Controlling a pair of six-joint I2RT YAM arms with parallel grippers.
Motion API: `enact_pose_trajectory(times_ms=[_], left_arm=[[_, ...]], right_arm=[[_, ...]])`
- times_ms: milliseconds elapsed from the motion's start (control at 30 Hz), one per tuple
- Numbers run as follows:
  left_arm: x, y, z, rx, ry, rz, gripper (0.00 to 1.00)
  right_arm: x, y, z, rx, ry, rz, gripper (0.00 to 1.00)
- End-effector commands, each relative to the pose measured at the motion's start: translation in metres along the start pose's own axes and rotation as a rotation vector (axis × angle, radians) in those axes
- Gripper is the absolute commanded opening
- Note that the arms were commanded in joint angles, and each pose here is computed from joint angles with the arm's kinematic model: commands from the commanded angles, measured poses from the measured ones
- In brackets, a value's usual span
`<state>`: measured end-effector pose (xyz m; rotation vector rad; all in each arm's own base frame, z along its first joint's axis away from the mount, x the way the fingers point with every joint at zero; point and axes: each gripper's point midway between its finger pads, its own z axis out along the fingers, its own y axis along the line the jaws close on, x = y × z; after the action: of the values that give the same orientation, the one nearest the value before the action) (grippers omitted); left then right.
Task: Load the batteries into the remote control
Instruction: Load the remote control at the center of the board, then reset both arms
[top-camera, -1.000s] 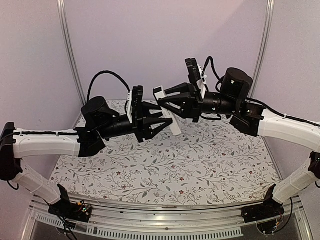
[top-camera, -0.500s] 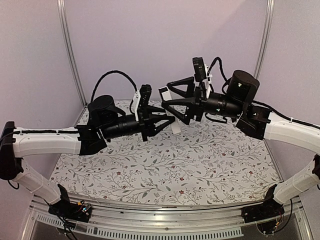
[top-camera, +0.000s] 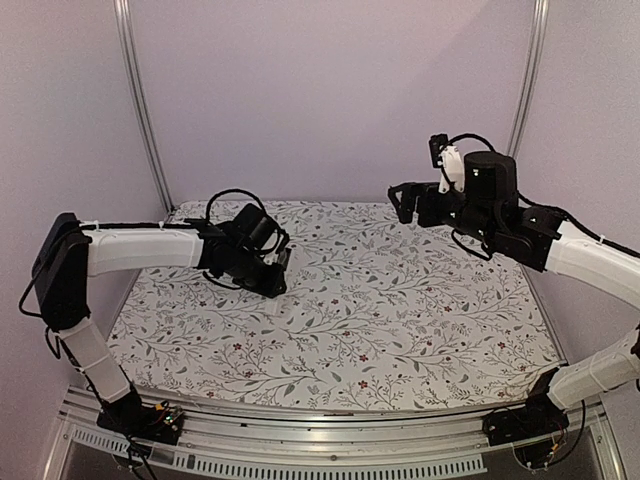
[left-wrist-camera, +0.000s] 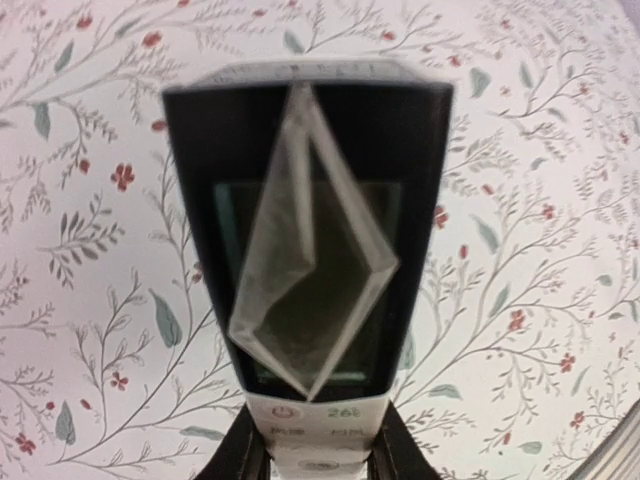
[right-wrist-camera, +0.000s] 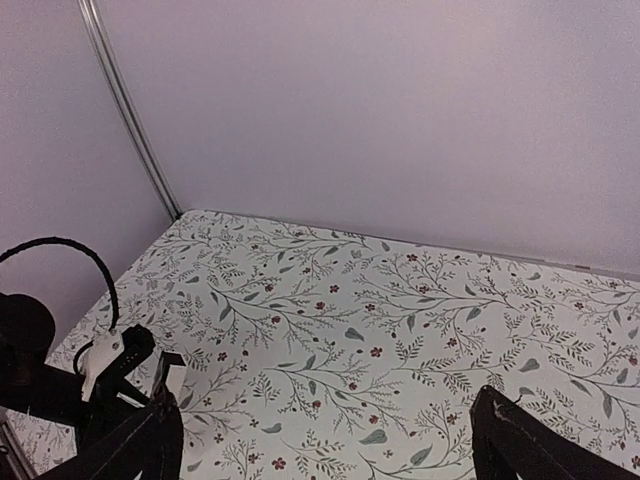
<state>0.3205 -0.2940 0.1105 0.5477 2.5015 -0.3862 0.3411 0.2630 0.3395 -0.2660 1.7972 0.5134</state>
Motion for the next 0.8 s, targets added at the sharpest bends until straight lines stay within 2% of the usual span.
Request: enact_pose_trajectory(times_ms=[0, 133, 300, 433, 467, 500, 567, 600, 667, 767], left_arm=[[0.042, 0.038, 0.012, -0.091, 0.210, -0.100, 0.00], [0.067, 0.047, 0.031, -0.112, 0.410, -0.079, 0.10], [0.087, 0.057, 0.046, -0.163, 0.567, -0.034, 0.23], [0.095, 0.052, 0.056, -0.130, 0.605, -0.037, 0.46], [0.095, 0.051, 0.058, -0.122, 0.604, -0.037, 0.63], [0.094, 0.050, 0.058, -0.115, 0.598, -0.040, 0.78], [0.085, 0.045, 0.057, -0.093, 0.559, -0.042, 0.96], [0.075, 0.043, 0.054, -0.085, 0.522, -0.045, 0.99], [0.049, 0.034, 0.043, -0.050, 0.412, -0.049, 1.00], [0.001, 0.022, 0.012, 0.007, 0.191, -0.038, 1.00]], right_arm=[[0.037, -0.043, -0.006, 0.228, 0.108, -0.034, 0.99], [0.056, -0.056, -0.006, 0.289, 0.169, -0.078, 0.99], [0.068, -0.060, -0.005, 0.304, 0.196, -0.087, 0.99], [0.072, -0.062, -0.006, 0.312, 0.204, -0.095, 0.99], [0.073, -0.063, -0.007, 0.313, 0.206, -0.097, 0.99], [0.074, -0.064, -0.007, 0.316, 0.208, -0.101, 0.99], [0.075, -0.065, -0.008, 0.320, 0.211, -0.105, 0.99], [0.076, -0.067, -0.008, 0.326, 0.212, -0.106, 0.99], [0.079, -0.073, -0.006, 0.334, 0.219, -0.095, 0.99], [0.088, -0.091, -0.003, 0.334, 0.246, -0.051, 0.99]])
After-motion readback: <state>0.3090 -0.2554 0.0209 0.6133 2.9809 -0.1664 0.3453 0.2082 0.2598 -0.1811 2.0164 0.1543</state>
